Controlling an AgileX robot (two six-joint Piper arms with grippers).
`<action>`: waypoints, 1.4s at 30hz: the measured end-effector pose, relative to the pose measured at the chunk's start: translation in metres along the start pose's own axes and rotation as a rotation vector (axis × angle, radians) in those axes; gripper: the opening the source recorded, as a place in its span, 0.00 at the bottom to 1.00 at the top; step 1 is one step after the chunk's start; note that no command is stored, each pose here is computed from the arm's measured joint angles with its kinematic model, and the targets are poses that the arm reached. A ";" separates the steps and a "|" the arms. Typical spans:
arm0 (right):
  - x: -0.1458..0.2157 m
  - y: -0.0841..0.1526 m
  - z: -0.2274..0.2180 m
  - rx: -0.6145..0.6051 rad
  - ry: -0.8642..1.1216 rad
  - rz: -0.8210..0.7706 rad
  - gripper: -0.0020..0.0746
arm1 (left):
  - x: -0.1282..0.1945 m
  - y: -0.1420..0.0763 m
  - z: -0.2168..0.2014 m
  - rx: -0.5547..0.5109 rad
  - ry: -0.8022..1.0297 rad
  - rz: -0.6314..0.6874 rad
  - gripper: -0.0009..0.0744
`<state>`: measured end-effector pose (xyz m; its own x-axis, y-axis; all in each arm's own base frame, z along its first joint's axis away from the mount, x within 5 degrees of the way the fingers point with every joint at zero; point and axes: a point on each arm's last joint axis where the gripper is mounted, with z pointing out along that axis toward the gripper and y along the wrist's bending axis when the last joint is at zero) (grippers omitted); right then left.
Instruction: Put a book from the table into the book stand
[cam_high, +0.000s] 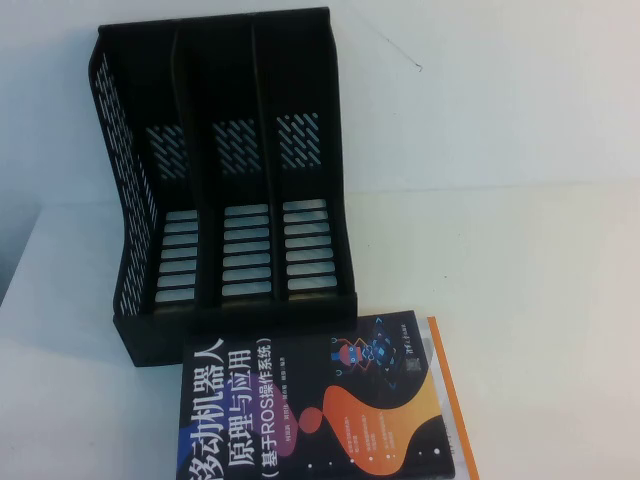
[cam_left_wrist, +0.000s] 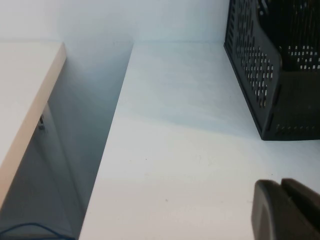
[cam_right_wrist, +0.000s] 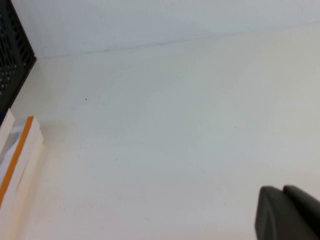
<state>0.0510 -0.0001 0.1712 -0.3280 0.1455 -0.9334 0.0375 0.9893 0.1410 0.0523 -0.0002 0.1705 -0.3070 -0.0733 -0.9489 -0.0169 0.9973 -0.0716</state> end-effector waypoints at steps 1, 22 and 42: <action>0.000 0.000 0.000 0.000 0.000 0.000 0.04 | 0.000 0.000 0.000 0.000 0.000 0.000 0.01; 0.000 0.001 0.000 -0.006 0.001 0.014 0.04 | -0.005 0.000 0.000 0.000 -0.056 0.012 0.01; -0.033 0.007 -0.006 -0.087 -0.396 0.031 0.04 | -0.040 -0.004 -0.009 0.037 -0.460 0.019 0.01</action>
<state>0.0564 0.0018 0.2044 0.0618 0.1848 -0.9808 -0.0437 0.9823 0.1824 0.0557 -0.0008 0.2120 0.1472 -0.0585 -0.9874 0.0211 0.9982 -0.0560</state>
